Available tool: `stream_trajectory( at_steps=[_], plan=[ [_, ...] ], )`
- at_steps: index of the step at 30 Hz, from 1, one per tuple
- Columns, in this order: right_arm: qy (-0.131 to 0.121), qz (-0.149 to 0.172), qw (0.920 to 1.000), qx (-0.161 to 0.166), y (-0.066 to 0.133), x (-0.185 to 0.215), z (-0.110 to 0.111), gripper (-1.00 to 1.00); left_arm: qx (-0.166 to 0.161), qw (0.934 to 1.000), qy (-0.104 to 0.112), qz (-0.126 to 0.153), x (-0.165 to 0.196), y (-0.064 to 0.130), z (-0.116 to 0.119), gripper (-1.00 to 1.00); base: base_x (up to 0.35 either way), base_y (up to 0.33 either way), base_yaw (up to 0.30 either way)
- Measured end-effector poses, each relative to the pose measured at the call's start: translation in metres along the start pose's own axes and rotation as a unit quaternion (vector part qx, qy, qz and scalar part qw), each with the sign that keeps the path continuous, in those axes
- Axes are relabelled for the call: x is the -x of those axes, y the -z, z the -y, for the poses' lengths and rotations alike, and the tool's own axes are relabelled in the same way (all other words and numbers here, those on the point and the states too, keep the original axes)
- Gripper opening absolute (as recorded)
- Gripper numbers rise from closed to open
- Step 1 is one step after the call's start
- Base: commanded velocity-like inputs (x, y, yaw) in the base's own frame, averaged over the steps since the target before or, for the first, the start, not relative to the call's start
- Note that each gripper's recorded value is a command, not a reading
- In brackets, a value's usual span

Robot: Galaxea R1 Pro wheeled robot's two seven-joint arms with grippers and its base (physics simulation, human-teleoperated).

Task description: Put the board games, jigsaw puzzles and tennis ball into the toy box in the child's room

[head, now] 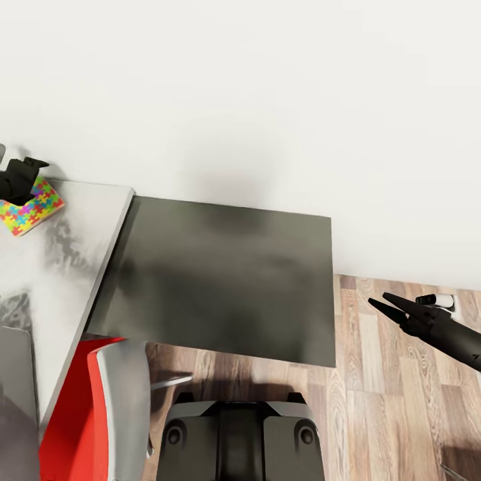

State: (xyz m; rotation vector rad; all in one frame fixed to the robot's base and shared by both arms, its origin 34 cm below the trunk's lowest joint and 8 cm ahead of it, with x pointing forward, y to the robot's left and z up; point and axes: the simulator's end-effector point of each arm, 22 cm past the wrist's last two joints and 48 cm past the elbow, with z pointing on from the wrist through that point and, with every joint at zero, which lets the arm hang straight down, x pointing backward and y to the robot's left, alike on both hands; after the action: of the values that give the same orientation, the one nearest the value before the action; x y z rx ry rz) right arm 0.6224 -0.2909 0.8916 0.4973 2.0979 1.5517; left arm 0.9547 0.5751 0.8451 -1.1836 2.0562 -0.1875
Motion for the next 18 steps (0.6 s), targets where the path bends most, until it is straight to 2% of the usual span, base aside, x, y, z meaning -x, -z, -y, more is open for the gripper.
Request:
stream_trajectory(
  at_steps=[18],
  plan=[
    [0.000, 0.000, 1.0000, 0.000, 0.0000, 0.0002, -0.0003, 1.00, 0.001, 1.0000, -0.003, -0.004, -0.0016, 0.0001, 0.0011, 1.00, 0.000, 0.000, 0.021]
  ],
)
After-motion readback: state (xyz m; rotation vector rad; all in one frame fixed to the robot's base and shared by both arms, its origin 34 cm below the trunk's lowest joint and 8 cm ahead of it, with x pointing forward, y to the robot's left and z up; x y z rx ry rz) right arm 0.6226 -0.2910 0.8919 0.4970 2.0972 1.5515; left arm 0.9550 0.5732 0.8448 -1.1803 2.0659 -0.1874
